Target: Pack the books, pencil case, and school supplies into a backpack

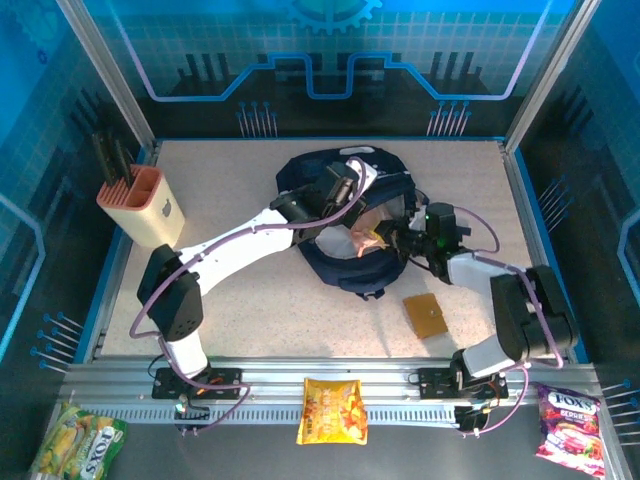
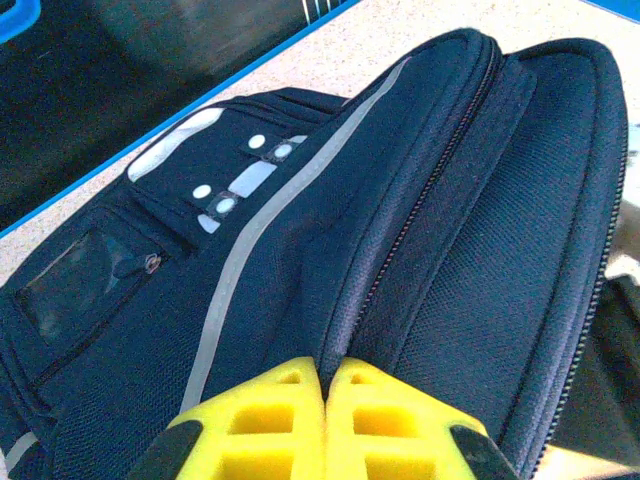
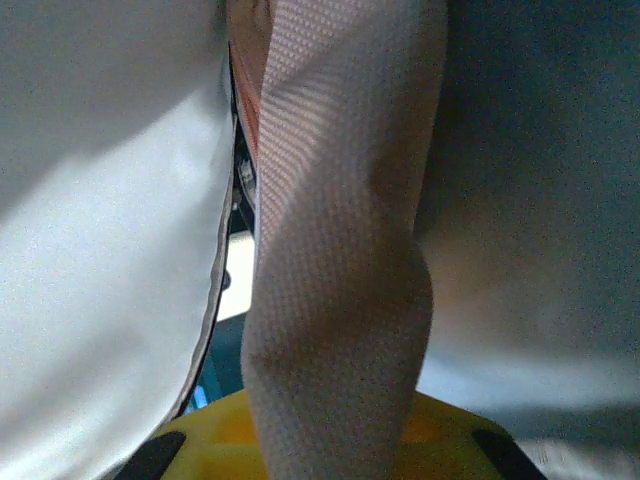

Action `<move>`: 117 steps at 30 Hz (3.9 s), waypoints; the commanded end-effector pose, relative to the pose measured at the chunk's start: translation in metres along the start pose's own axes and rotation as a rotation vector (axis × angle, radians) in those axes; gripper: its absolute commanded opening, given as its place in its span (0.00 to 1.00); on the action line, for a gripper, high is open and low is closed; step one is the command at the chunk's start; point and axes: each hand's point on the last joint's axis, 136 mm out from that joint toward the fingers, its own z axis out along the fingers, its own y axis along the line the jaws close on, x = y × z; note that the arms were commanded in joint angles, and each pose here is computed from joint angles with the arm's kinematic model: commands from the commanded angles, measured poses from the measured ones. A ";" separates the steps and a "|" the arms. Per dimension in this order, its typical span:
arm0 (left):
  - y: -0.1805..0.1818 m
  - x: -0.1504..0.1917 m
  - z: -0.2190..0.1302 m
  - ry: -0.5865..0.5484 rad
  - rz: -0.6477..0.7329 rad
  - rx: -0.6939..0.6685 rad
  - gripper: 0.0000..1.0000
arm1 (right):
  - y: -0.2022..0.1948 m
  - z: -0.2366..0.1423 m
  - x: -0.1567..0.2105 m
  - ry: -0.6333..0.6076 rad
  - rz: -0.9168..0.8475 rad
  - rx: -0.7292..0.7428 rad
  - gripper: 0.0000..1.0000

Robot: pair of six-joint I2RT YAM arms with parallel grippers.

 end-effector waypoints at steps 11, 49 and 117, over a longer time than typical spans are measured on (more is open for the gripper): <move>0.002 -0.056 -0.046 -0.189 -0.108 0.070 0.00 | 0.020 0.058 -0.047 -0.148 -0.013 0.003 0.11; 0.010 -0.043 -0.042 -0.142 -0.176 0.090 0.00 | 0.018 0.064 -0.058 -0.285 -0.230 0.157 0.16; 0.149 0.142 0.068 0.202 -1.232 0.200 0.42 | 0.043 -0.081 0.032 -0.350 -0.578 0.206 0.87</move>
